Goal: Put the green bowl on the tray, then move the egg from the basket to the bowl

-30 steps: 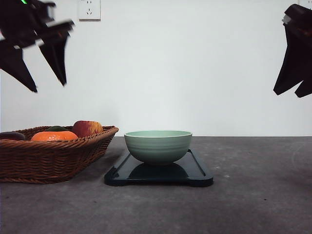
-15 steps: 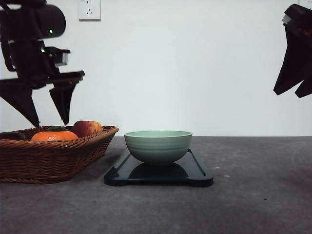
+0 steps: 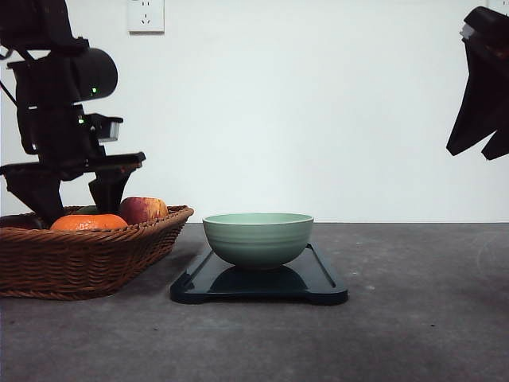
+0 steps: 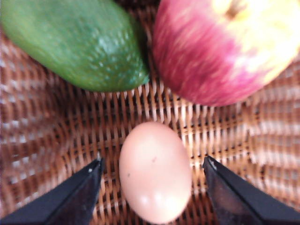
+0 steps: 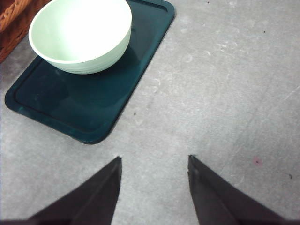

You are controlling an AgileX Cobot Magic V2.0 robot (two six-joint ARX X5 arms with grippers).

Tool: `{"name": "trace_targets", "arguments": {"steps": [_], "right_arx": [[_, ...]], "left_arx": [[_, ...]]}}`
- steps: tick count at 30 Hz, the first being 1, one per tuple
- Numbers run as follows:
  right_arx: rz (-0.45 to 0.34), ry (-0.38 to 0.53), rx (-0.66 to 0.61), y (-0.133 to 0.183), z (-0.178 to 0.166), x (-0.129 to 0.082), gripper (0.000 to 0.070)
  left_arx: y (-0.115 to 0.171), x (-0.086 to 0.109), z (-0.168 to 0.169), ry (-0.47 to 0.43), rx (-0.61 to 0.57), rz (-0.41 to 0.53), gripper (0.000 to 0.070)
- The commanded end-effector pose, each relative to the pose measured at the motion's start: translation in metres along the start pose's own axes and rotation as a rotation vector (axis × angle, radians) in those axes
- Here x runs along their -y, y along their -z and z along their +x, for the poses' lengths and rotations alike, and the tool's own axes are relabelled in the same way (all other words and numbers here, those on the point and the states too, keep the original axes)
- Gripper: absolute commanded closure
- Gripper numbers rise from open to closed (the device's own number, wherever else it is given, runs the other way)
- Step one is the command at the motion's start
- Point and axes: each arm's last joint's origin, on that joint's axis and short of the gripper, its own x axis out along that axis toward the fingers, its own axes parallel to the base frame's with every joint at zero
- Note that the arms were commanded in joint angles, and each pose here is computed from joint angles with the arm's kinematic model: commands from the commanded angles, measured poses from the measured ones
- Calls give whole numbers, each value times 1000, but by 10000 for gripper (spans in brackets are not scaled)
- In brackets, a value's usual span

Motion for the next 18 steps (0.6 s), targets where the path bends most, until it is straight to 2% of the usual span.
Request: {"name": "trace_targets", "arguments": {"steps": [1, 7, 13, 18], "right_arx": [[7, -5, 2, -2, 1, -2, 421], [7, -5, 1, -2, 1, -2, 420], [7, -5, 2, -2, 1, -2, 421], [7, -5, 2, -2, 1, -2, 421]], "left_arx": [[-5, 1, 8, -5, 0, 19, 265], [-6, 3, 9, -3, 6, 22, 273], [-5, 3, 9, -4, -3, 22, 432], [-5, 3, 9, -4, -5, 22, 443]]}}
